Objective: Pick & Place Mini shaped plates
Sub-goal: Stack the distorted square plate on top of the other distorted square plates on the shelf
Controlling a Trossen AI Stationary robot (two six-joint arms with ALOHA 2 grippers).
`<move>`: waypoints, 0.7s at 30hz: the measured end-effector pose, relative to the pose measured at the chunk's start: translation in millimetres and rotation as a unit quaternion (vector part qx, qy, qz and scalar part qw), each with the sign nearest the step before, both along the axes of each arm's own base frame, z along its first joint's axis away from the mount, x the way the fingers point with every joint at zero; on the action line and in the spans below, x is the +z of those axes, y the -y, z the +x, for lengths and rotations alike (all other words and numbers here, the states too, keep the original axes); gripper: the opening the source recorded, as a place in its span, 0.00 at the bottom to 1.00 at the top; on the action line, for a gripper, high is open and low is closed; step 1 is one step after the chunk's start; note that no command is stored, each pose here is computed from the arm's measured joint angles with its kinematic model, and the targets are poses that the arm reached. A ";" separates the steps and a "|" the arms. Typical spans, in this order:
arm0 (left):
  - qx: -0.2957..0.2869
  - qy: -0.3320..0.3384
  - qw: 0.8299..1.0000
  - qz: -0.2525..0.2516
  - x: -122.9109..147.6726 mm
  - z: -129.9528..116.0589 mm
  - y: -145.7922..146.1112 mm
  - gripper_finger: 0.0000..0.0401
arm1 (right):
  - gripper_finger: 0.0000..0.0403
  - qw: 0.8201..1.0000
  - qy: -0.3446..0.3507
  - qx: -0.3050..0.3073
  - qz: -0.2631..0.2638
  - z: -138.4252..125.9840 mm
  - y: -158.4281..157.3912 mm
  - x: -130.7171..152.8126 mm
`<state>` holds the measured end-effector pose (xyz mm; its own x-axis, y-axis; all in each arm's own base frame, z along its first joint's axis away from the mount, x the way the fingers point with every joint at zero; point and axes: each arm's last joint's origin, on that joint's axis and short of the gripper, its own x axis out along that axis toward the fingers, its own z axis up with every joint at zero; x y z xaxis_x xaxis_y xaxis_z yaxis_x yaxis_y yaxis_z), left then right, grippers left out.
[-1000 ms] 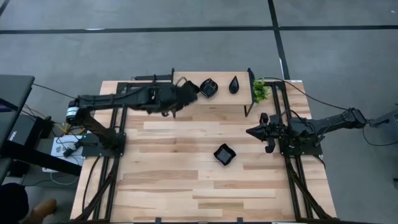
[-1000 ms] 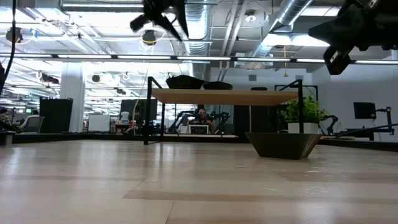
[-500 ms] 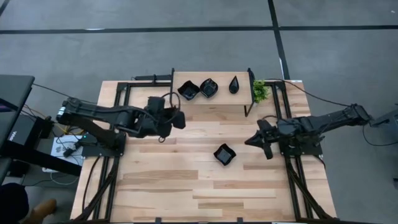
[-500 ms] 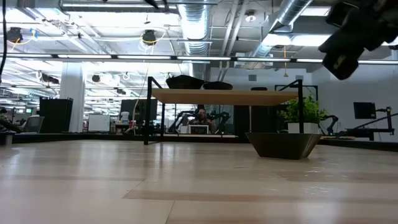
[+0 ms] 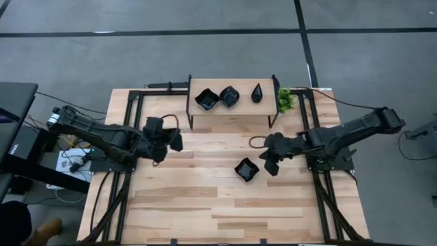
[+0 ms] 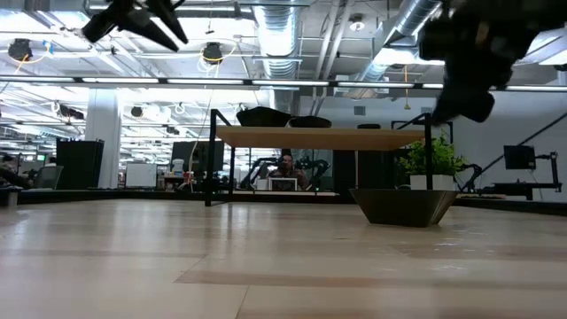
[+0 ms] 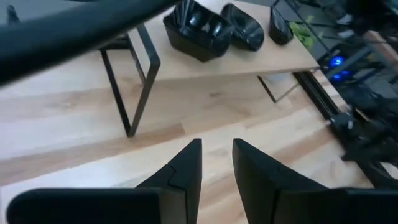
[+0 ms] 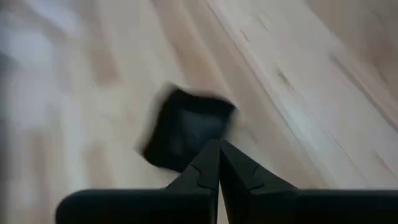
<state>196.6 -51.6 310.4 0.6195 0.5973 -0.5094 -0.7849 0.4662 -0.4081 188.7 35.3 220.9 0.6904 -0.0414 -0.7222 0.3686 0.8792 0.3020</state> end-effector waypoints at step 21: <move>-0.025 0.032 0.999 -0.011 -30.5 -25.8 -1.6 0.23 | 0.25 0.985 -0.164 -0.005 0.060 53.1 -8.2 -41.4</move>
